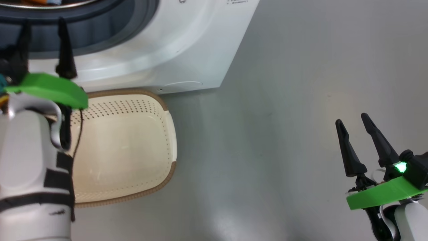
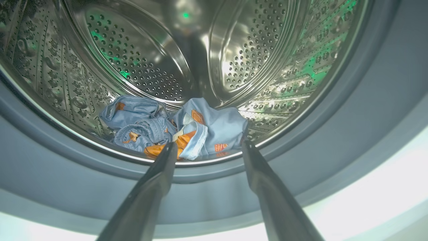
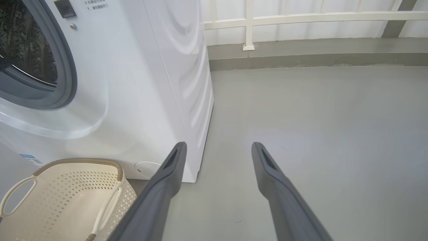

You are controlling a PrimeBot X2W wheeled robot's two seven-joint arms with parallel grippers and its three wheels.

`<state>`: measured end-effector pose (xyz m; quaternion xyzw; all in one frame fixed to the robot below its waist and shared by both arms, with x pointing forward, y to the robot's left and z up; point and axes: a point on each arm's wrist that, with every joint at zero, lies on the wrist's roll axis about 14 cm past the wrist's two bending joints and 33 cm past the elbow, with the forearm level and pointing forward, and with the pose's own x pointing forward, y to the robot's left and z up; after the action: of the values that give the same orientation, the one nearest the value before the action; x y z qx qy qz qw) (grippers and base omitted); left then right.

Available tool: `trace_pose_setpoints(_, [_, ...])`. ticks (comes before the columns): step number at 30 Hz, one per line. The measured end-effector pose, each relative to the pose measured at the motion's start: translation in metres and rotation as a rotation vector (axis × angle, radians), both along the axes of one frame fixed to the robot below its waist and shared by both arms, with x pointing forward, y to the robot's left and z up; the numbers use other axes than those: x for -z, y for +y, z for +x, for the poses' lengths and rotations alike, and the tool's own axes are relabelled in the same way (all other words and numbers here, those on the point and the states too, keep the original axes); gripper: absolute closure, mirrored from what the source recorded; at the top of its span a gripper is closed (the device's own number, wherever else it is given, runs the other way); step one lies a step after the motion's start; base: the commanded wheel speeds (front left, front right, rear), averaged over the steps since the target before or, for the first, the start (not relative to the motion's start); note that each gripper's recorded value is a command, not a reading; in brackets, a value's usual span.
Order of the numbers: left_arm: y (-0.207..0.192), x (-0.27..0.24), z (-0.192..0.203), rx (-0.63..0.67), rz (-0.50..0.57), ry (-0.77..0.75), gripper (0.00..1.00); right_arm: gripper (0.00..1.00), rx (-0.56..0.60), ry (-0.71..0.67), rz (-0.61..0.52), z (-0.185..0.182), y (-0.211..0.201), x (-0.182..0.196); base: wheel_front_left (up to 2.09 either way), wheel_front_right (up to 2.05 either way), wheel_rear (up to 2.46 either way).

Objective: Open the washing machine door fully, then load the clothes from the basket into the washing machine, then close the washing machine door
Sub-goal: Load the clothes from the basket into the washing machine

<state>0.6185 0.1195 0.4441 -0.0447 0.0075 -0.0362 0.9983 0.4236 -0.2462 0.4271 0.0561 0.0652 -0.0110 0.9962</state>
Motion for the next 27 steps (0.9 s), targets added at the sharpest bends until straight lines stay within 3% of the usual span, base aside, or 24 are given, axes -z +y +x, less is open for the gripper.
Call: trace_pose_setpoints(27, [0.048,-0.009,-0.163,-0.051,0.046,0.048,0.00,0.00,-0.020,-0.071,-0.003,-0.055,0.006,-0.040,0.00,0.00,0.00])
